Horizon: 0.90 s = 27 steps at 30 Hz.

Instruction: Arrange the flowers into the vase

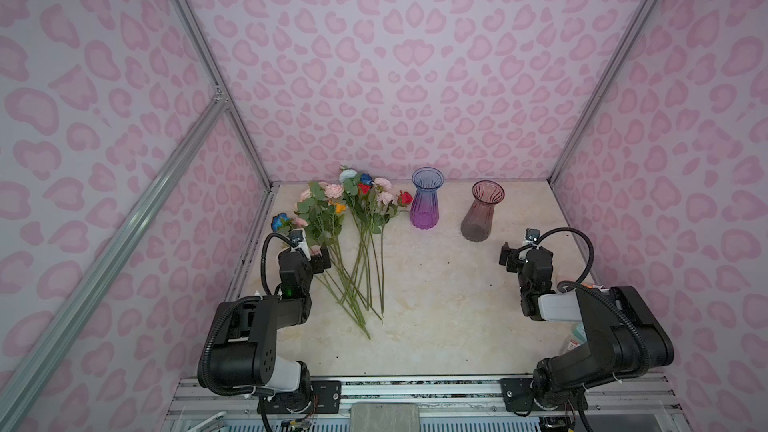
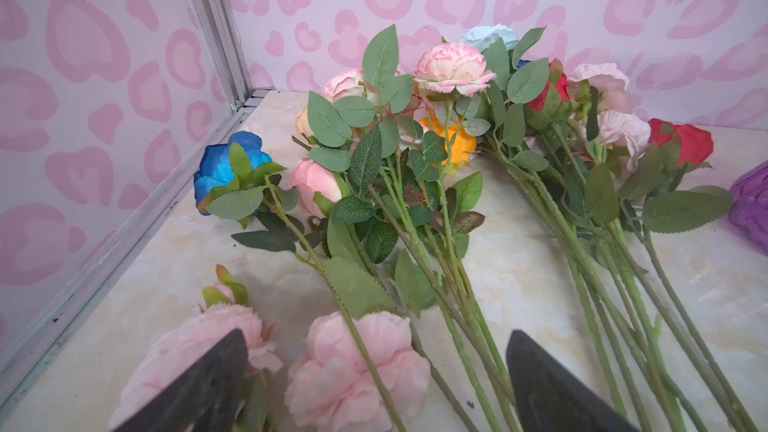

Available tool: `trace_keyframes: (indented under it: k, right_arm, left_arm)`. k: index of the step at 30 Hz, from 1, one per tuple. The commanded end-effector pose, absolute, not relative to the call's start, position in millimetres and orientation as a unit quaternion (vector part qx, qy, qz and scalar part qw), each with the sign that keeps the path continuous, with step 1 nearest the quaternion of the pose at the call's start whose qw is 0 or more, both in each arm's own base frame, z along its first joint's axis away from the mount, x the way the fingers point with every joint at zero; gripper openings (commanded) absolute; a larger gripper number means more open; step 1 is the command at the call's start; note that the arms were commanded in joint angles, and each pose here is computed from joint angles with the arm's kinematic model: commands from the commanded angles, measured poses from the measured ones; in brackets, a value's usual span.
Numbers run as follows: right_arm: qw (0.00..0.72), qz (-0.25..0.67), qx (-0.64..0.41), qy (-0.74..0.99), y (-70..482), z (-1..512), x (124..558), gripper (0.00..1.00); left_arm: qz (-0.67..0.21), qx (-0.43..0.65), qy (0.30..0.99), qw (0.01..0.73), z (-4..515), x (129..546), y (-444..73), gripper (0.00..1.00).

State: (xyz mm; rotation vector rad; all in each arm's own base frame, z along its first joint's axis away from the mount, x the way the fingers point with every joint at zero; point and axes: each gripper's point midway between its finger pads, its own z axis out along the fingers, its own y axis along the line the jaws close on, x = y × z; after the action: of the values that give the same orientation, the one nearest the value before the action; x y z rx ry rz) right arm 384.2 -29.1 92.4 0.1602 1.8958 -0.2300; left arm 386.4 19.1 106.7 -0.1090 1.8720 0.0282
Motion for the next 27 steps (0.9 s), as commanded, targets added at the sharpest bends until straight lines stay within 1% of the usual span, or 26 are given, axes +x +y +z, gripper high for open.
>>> trace_keyframes:
  k: [1, 27]
  right_arm:
    - [0.588, -0.102, 0.075, 0.799, -31.5, 100.2, 386.9, 1.00]
    - [0.587, -0.102, 0.075, 0.800, -31.5, 99.3, 386.8, 1.00]
  left_arm:
    - [0.011, -0.045, 0.794, 0.607, 116.1, 390.2, 18.2, 0.98]
    - [0.014, -0.044, 0.794, 0.606, 115.6, 390.0, 17.1, 0.98]
